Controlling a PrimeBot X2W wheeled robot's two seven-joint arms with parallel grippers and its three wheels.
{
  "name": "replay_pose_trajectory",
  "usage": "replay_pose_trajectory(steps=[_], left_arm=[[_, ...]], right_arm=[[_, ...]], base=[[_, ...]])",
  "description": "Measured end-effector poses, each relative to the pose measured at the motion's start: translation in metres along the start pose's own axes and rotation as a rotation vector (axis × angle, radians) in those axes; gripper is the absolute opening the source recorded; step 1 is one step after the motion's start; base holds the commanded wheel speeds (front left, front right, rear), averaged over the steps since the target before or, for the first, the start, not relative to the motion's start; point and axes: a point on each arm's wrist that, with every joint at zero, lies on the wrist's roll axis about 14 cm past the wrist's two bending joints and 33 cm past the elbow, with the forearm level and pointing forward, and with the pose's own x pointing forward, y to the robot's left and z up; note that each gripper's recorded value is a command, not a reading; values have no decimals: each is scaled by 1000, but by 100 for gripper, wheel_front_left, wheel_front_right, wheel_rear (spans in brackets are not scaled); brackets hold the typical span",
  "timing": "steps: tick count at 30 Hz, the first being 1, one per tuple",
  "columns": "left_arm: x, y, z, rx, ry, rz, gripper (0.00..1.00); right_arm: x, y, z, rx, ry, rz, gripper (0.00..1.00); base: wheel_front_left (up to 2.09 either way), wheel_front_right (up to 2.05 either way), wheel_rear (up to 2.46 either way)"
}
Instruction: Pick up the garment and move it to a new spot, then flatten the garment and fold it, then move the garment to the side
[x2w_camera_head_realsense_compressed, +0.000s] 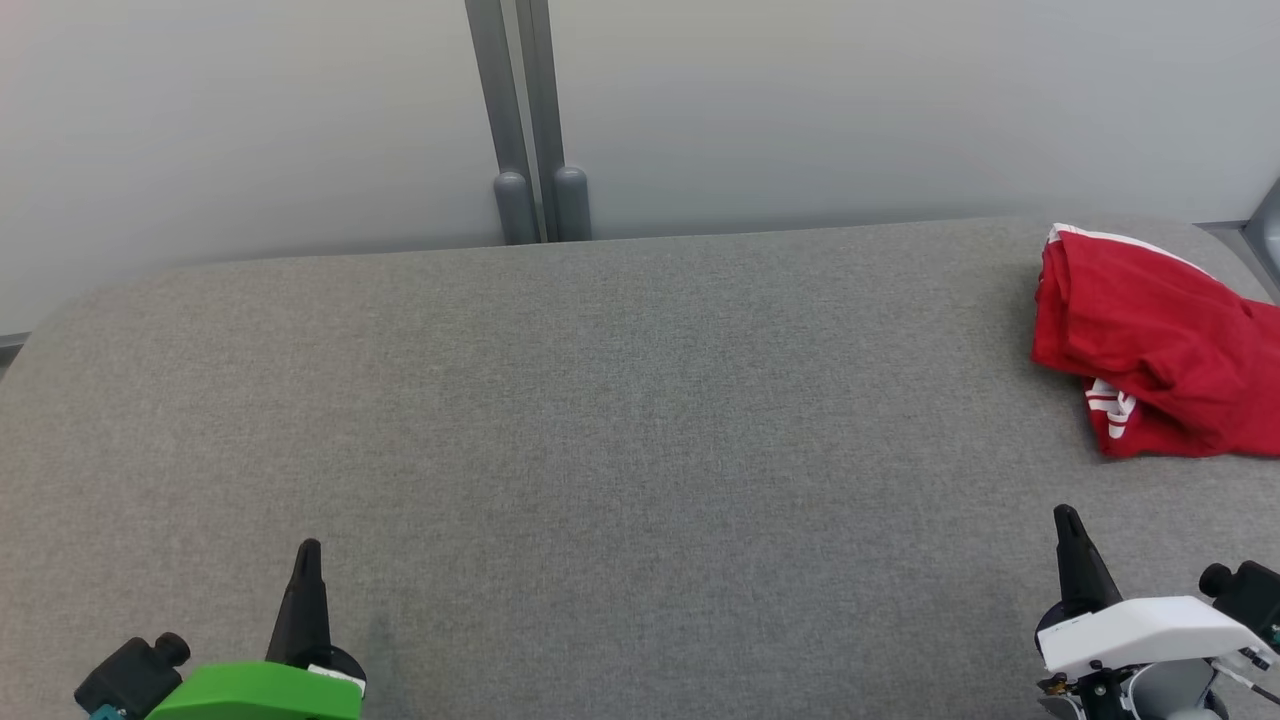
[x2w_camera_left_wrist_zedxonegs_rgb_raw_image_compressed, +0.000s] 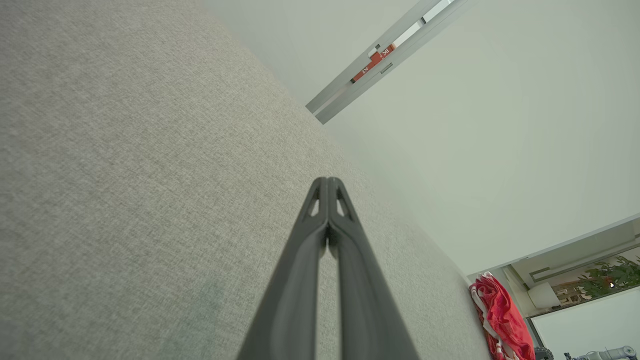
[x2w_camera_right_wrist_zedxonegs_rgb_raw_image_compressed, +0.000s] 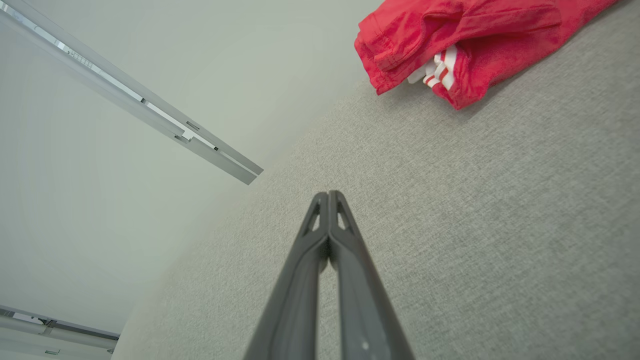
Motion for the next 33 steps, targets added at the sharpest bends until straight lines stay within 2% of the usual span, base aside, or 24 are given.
replay_pose_trajectory(steps=[33], left_arm=[[19,-11,12,-327,3,-25,0]], right_arm=[[11,8,11,395,-3,19,0]], base=[[0,0,0]])
